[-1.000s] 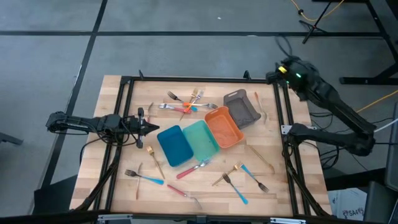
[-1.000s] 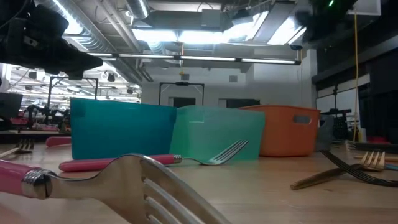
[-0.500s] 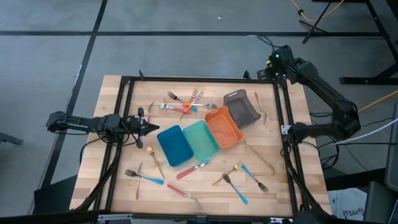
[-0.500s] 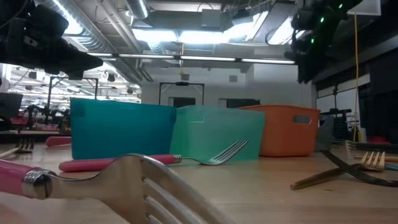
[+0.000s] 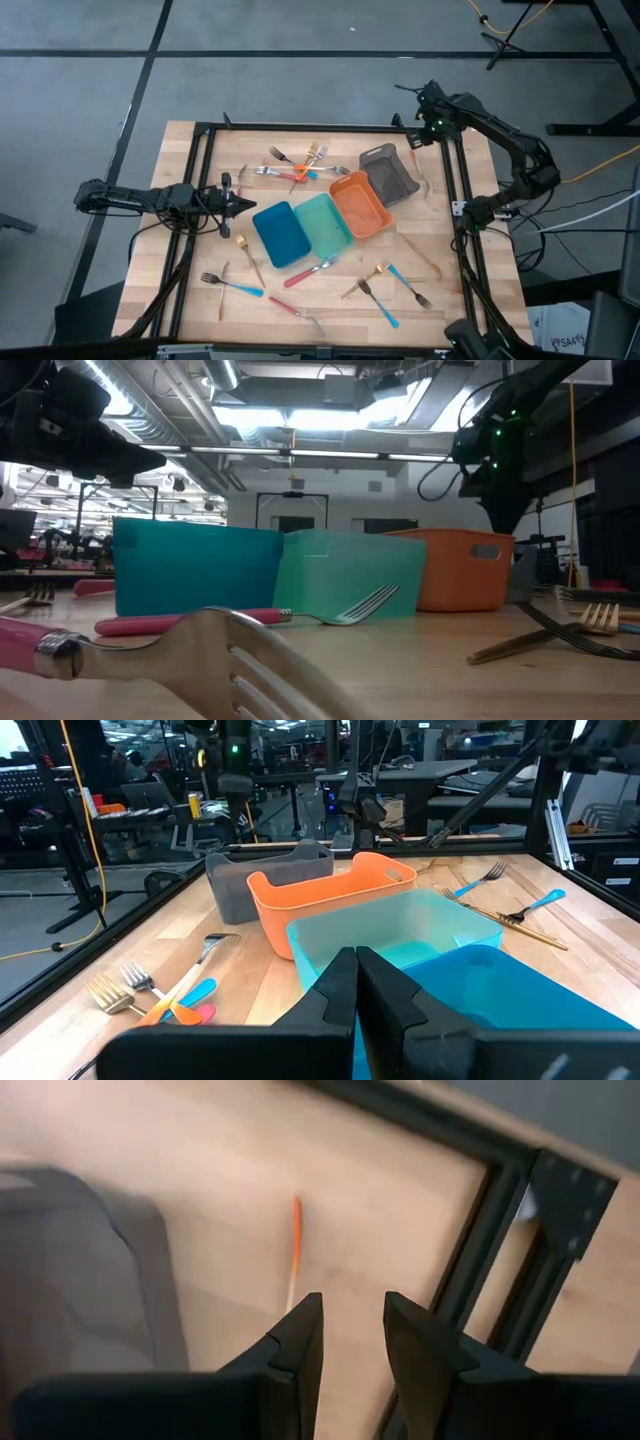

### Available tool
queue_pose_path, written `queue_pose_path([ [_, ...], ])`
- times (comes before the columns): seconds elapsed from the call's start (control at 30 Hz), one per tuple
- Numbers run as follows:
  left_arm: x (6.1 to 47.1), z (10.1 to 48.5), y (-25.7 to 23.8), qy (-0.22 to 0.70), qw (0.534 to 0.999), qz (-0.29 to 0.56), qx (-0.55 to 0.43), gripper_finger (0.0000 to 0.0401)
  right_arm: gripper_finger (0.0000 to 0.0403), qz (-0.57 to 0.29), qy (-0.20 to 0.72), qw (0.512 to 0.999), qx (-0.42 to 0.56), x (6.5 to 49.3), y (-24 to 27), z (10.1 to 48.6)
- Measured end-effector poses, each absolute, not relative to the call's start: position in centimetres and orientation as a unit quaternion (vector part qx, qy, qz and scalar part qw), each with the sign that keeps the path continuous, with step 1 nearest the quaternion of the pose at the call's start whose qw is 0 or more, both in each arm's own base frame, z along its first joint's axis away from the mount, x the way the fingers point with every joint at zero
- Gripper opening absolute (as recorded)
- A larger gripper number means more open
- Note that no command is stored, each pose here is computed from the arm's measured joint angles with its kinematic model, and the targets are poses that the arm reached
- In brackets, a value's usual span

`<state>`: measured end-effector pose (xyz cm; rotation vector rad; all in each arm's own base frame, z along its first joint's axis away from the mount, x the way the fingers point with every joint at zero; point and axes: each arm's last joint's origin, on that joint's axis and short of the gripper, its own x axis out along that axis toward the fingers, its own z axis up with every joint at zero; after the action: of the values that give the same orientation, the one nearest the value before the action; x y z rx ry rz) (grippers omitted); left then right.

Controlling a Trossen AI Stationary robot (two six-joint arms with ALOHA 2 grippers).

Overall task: Sort silverware by color (type)
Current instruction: Put the orange fork into the black bin

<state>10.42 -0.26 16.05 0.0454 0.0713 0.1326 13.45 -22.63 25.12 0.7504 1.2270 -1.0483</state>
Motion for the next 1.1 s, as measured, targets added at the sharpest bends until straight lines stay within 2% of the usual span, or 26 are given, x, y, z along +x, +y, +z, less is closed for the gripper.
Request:
queue_pose_path([
  [0.33,10.4,16.1,-0.3,0.035,0.997,0.066,0.022,0.0000,0.0104,-0.430,0.560,0.605,0.369,14.3,-23.7,22.2],
  [0.7,10.4,16.1,-0.3,0.035,0.997,0.066,0.022,0.0000,0.0104,-0.414,0.579,0.588,0.384,13.6,-22.4,17.3],
  [1.1,10.4,16.1,-0.3,0.036,0.997,0.066,0.023,0.0000,0.0104,-0.395,0.565,0.610,0.390,14.5,-22.2,17.2],
])
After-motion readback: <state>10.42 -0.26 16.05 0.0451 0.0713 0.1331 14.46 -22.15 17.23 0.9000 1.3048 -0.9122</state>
